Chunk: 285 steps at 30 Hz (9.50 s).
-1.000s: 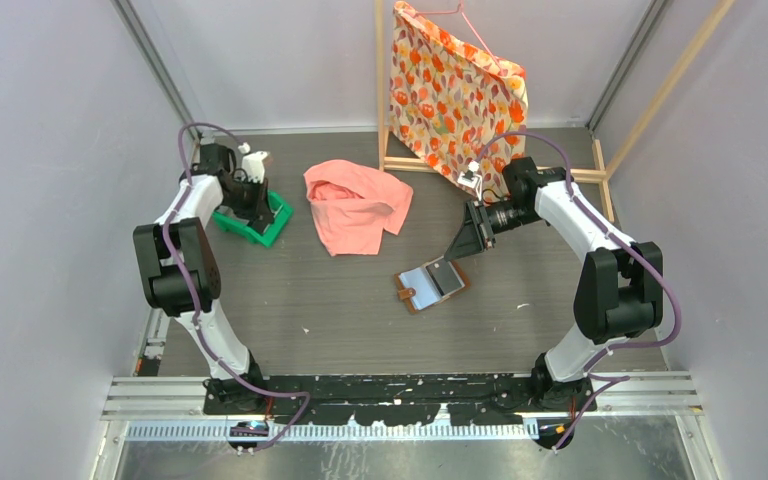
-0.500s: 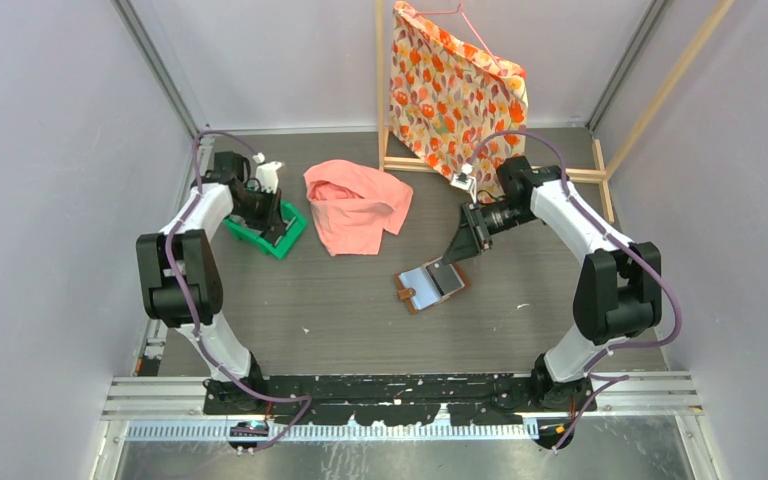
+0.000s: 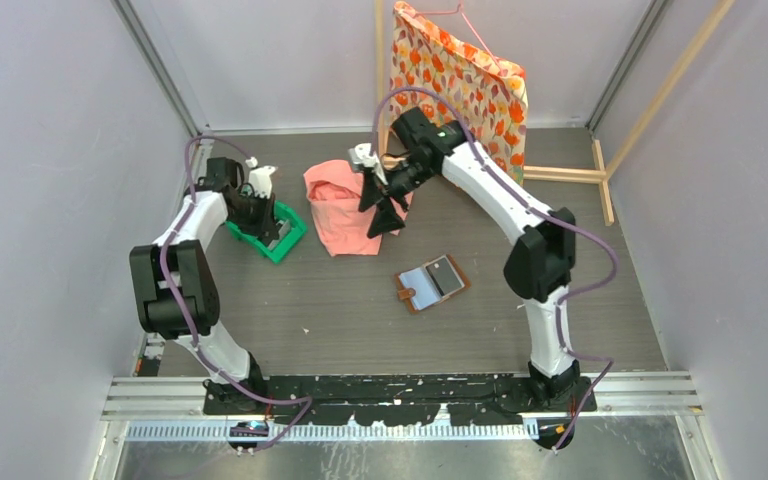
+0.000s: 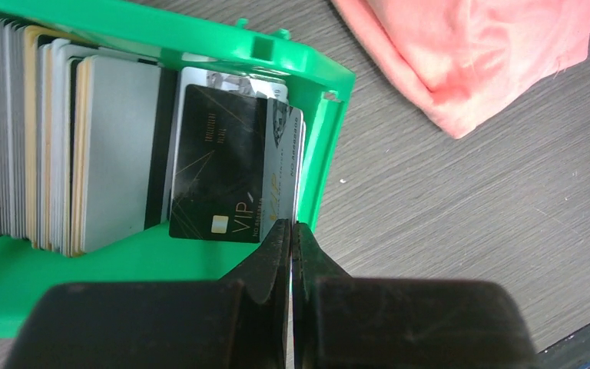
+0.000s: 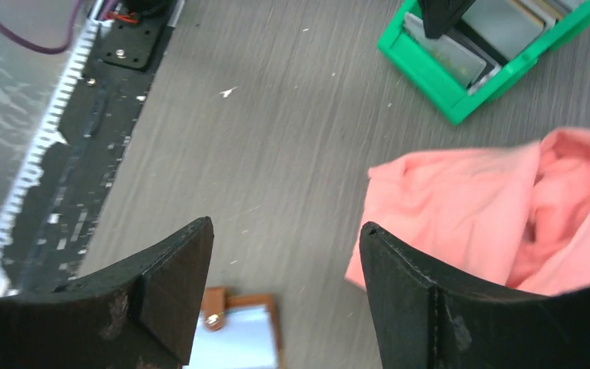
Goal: Put the credit cards into the card holder
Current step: Pick up the credit card from the storage box.
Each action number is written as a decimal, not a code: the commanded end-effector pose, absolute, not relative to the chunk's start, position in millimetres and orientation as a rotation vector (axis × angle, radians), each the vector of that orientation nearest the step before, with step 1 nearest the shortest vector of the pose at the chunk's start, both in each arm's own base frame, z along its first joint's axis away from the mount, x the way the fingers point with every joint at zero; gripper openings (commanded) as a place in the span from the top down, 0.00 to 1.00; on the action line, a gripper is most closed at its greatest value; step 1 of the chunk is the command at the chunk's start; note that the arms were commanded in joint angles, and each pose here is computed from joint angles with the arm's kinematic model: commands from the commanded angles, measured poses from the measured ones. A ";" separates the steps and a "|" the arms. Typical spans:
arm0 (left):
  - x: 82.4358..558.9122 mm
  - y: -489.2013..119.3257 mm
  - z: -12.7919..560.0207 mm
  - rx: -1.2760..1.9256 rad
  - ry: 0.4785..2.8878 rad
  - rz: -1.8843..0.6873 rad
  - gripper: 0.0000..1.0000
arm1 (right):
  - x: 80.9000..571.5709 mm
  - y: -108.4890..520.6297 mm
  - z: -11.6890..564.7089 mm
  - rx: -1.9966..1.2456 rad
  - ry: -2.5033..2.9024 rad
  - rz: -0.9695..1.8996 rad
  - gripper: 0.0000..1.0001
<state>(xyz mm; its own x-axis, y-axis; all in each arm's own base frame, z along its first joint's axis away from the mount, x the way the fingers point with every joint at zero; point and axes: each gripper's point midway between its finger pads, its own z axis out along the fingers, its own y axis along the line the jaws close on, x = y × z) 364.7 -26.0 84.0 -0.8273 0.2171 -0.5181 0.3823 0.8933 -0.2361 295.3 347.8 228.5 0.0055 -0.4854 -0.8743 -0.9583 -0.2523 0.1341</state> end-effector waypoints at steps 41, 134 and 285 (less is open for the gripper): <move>392.3 -17.6 90.7 0.299 2.576 -0.549 0.56 | 314.0 408.3 204.0 -1.794 1.353 1.244 0.25; 439.5 24.9 60.2 0.613 2.574 0.219 0.01 | 280.8 386.0 198.4 -1.724 1.475 1.392 0.26; 459.6 50.0 117.9 0.378 2.451 0.359 1.00 | 272.2 383.5 194.1 -1.699 1.497 1.474 0.26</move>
